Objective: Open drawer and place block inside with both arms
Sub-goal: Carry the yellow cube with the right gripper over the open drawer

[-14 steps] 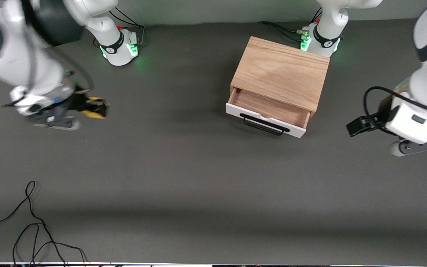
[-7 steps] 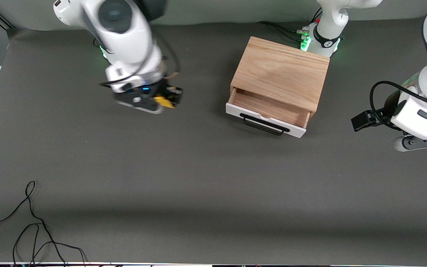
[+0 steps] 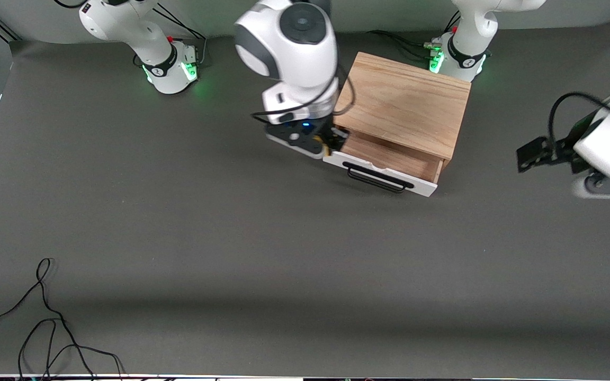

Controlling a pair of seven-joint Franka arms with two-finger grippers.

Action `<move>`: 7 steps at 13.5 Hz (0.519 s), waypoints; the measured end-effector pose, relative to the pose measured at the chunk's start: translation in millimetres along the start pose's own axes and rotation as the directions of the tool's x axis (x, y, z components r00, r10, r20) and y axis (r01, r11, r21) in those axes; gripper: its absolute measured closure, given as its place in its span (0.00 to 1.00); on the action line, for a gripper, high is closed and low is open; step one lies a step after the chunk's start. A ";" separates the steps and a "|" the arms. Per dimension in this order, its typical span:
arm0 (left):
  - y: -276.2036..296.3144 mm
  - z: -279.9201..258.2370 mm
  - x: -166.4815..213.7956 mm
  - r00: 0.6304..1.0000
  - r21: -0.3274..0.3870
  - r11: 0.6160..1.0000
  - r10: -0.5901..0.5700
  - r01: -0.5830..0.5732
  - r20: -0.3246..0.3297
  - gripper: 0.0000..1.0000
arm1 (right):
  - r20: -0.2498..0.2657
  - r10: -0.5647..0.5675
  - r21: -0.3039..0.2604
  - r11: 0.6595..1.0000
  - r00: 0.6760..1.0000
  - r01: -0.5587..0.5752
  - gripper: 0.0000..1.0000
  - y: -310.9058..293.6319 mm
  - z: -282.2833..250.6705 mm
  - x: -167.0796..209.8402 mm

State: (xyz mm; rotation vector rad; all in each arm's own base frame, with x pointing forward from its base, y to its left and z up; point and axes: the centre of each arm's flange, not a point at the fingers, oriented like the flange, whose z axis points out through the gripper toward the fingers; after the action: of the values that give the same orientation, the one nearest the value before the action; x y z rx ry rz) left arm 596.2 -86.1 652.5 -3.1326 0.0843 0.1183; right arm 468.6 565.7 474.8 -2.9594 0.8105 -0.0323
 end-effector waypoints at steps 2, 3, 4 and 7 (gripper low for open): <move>-5.1 -7.3 -6.7 1.000 -0.002 1.000 0.009 -0.009 0.004 0.00 | 0.016 -0.001 -0.014 1.000 1.000 0.002 0.45 -12.0 27.2 -28.0; -5.5 -7.9 -7.3 1.000 -0.002 1.000 0.012 -0.012 0.004 0.00 | 0.021 -0.005 -0.025 1.000 1.000 0.006 0.45 -15.2 39.8 -38.8; -4.7 -7.9 -8.4 1.000 -0.002 1.000 0.013 -0.013 0.010 0.00 | 0.022 -0.003 -0.035 0.999 1.000 0.004 0.45 -17.5 50.4 -46.8; -1.8 -8.7 -16.3 0.999 0.000 1.000 0.020 -0.021 0.043 0.00 | 0.033 -0.014 -0.052 0.999 0.999 0.016 0.45 -22.7 76.8 -66.6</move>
State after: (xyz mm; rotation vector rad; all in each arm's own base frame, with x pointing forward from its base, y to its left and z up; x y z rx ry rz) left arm 580.7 -83.5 662.5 -3.1271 0.1162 0.1859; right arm 425.9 624.1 399.9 -3.0066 0.7968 0.0371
